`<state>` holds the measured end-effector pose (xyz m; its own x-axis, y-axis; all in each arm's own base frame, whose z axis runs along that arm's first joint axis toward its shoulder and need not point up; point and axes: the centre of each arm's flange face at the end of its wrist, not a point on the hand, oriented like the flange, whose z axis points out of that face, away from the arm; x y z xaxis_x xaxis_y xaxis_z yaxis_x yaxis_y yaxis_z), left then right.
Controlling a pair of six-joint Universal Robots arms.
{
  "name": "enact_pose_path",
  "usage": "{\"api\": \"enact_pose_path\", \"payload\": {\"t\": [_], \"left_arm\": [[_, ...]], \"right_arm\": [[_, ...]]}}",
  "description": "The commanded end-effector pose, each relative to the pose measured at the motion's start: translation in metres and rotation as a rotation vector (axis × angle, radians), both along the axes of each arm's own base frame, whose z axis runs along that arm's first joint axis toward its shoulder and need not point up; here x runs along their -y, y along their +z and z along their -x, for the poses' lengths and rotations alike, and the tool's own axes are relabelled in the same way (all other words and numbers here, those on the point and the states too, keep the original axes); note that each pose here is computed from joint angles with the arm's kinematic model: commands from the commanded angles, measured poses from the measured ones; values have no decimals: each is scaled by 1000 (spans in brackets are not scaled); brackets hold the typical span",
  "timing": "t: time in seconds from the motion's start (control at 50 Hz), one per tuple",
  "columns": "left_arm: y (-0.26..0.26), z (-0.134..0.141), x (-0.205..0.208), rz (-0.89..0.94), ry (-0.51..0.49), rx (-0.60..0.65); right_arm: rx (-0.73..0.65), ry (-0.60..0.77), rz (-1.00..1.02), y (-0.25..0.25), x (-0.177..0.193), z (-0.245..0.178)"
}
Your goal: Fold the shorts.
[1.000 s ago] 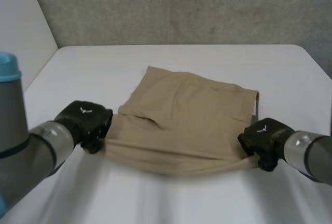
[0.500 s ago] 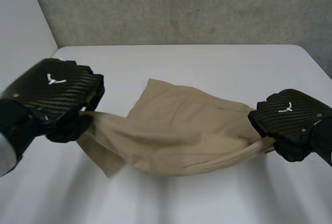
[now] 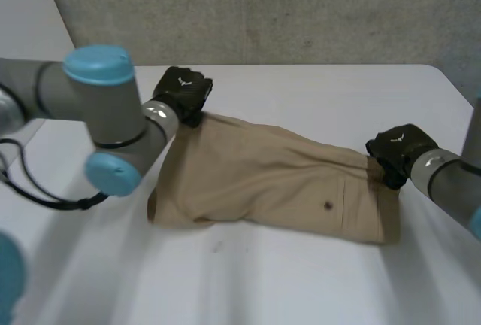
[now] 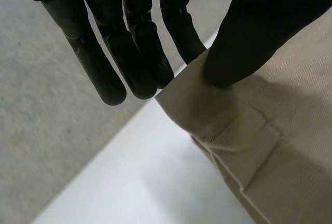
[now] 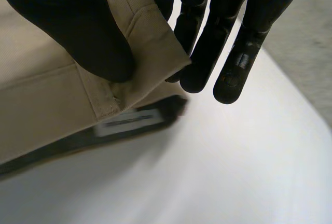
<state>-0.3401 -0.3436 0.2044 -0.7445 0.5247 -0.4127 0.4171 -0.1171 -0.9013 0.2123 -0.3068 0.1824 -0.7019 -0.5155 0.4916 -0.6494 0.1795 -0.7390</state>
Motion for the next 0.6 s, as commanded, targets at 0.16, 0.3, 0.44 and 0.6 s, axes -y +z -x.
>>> {"api": "enact_pose_path", "payload": {"t": [0.16,0.3,0.44,0.6], "left_arm": [[-57,38,50,213,-19,-87],[-52,45,60,368,-34,-173],[-52,50,46,412,-88,-193],[-11,31,30,415,2,-210]], "right_arm": [[8,-50,254,-31,43,-18],[-8,-87,326,-43,60,-18],[81,-221,414,-13,66,-6],[283,-198,504,50,46,-5]]}}
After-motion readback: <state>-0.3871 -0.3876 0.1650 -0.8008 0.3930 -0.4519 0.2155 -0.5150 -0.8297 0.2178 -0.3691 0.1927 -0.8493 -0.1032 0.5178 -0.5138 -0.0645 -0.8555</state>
